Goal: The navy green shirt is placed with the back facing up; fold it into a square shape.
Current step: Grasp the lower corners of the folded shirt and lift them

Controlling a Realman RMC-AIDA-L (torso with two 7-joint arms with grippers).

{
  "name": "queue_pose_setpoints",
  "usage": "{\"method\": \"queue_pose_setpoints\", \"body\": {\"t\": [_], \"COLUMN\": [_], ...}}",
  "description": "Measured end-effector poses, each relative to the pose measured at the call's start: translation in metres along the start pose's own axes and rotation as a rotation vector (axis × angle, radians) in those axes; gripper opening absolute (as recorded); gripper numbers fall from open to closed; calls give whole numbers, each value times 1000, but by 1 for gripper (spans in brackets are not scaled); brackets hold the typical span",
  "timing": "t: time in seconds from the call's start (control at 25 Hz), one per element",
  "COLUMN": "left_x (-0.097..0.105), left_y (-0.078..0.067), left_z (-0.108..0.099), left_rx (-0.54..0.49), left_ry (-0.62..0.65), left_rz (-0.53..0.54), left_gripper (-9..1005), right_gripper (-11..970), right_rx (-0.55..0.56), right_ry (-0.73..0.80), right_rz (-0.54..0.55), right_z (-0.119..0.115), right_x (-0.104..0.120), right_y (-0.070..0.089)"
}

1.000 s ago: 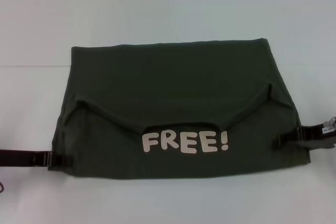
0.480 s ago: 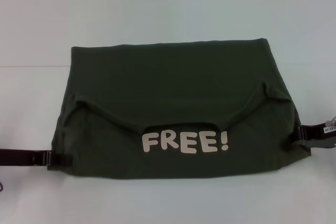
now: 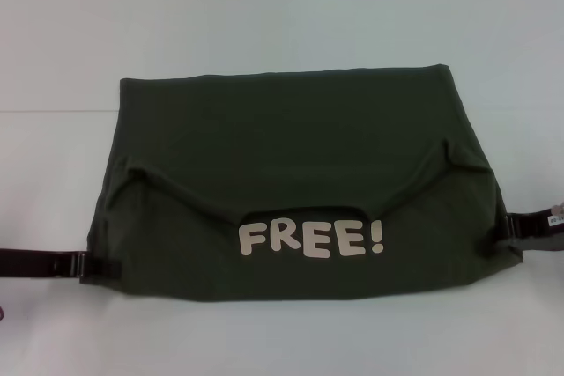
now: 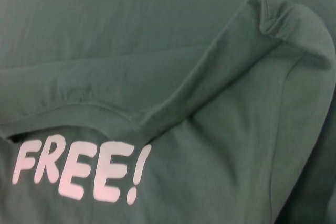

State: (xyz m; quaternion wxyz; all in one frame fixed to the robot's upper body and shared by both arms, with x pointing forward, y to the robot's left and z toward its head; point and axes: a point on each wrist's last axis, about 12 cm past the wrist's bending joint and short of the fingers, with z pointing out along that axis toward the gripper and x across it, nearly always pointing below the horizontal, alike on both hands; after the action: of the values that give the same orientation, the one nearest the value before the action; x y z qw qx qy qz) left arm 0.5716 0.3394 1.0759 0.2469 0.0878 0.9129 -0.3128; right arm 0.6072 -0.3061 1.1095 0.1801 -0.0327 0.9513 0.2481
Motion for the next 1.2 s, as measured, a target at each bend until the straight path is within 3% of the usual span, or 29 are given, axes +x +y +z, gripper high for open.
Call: {"method": "queue_pose_setpoints", "body": {"t": [0.44, 0.64, 1.2], "left_x": [3, 11, 30], "left_y": [0, -9, -21], "left_z": [-20, -29, -51], "left_rx": [27, 94, 210], "left_ry": [127, 240, 506], "left_rz": [-53, -45, -58], "left_gripper": [45, 44, 45], "right_gripper": [31, 31, 32], "right_rx": [-74, -120, -237], "right_ry": [155, 223, 498], "right_rz": [-68, -112, -311], "right_z": [-15, -18, -15], "right_x": [22, 35, 69], "right_y": [-7, -8, 4]}}
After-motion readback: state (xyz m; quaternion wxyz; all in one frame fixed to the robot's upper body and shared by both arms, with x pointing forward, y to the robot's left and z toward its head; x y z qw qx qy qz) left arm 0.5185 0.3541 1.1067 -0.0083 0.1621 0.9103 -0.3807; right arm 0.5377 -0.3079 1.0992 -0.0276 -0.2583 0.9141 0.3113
